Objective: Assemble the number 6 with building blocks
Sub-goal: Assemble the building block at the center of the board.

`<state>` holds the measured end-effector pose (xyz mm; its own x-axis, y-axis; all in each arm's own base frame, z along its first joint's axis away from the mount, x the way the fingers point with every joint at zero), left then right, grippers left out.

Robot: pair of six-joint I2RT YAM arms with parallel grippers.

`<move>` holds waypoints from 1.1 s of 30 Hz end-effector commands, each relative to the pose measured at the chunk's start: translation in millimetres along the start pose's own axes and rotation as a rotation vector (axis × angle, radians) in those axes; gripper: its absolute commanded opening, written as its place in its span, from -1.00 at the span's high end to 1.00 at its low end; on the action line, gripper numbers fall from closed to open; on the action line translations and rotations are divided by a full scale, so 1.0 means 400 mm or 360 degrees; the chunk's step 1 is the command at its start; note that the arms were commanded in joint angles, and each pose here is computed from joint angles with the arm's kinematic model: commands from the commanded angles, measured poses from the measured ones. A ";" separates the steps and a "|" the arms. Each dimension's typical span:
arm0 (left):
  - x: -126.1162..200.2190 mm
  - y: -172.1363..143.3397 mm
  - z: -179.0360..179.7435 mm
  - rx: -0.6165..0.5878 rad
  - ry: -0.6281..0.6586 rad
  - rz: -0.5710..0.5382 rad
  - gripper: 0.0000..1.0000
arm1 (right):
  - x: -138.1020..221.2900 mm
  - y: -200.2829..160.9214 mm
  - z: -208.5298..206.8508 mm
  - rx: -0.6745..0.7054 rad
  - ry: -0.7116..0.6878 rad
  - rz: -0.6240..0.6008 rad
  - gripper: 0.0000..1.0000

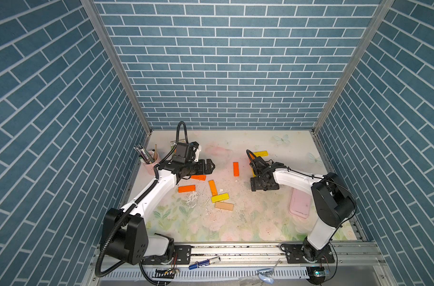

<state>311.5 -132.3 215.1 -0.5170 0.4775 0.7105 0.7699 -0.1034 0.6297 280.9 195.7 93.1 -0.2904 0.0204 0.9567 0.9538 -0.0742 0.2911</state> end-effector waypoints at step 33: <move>0.021 0.015 -0.010 -0.0032 0.0003 -0.0033 -0.99 | -0.041 0.042 0.024 0.0240 -0.0101 0.0036 -0.49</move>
<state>311.5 -132.1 215.1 -0.5177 0.4762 0.7108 0.7687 -0.1060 0.6308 299.8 205.0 84.9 -0.2793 0.0654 0.9580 0.9596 0.0534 0.2761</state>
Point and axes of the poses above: each gripper's point midway between its finger pads, its own x axis back along the fingers, its own z axis along the line the jaws close on, y = z × x, the point moved 6 cm from there along x, back along the fingers, and after that the axes turned 12 degrees about -x, right-handed, at the moved point
